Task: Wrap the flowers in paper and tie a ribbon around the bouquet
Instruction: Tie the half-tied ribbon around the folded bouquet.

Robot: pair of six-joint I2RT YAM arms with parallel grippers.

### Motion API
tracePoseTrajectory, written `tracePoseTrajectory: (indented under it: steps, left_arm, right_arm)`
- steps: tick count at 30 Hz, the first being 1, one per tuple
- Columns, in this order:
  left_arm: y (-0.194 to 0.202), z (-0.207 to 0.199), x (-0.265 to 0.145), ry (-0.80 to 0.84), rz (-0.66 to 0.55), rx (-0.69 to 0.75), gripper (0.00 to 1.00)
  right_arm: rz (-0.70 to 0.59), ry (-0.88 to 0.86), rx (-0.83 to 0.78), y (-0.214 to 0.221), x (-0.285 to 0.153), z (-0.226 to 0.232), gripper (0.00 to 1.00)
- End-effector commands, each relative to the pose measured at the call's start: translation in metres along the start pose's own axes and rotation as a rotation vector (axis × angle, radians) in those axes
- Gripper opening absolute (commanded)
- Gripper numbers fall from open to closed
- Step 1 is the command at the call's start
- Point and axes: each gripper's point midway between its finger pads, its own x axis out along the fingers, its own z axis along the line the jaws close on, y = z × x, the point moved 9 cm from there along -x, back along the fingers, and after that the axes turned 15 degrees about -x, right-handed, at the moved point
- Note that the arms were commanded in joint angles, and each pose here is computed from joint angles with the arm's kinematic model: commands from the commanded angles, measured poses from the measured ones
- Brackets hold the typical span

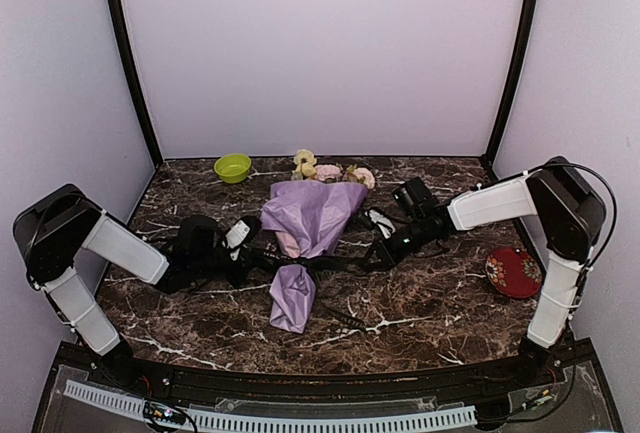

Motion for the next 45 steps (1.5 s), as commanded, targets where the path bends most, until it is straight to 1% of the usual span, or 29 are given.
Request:
tracePoseTrajectory:
  steps: [1, 6, 11, 17, 21, 31, 41, 45]
  left_arm:
    - [-0.022, 0.019, -0.001, -0.081, -0.064, -0.156, 0.0]
    - [-0.016, 0.041, 0.02, -0.155, 0.086, -0.359, 0.0]
    - [0.002, 0.052, 0.02, -0.207, 0.148, -0.497, 0.0]
    - [0.017, 0.065, 0.016, -0.244, 0.197, -0.598, 0.0]
    - [0.021, 0.071, 0.017, -0.249, 0.225, -0.626, 0.0]
    - [0.023, 0.076, 0.012, -0.25, 0.214, -0.645, 0.0]
    - [0.036, 0.081, 0.01, -0.283, 0.244, -0.649, 0.0]
    - [0.04, 0.082, 0.008, -0.293, 0.252, -0.648, 0.0]
  right_arm:
    - [-0.024, -0.02, 0.053, 0.009, 0.003, 0.007, 0.0]
    - [0.042, -0.053, 0.079, 0.03, 0.019, 0.026, 0.0]
    - [0.109, -0.053, 0.129, 0.052, 0.02, 0.036, 0.0]
    - [0.162, -0.087, 0.177, 0.076, 0.02, 0.049, 0.0]
    - [0.189, -0.102, 0.188, 0.086, 0.021, 0.057, 0.0]
    - [0.238, -0.116, 0.234, 0.109, 0.015, 0.067, 0.0]
    - [0.268, -0.133, 0.264, 0.122, 0.017, 0.07, 0.0]
    - [0.253, -0.138, 0.271, 0.123, 0.014, 0.074, 0.0]
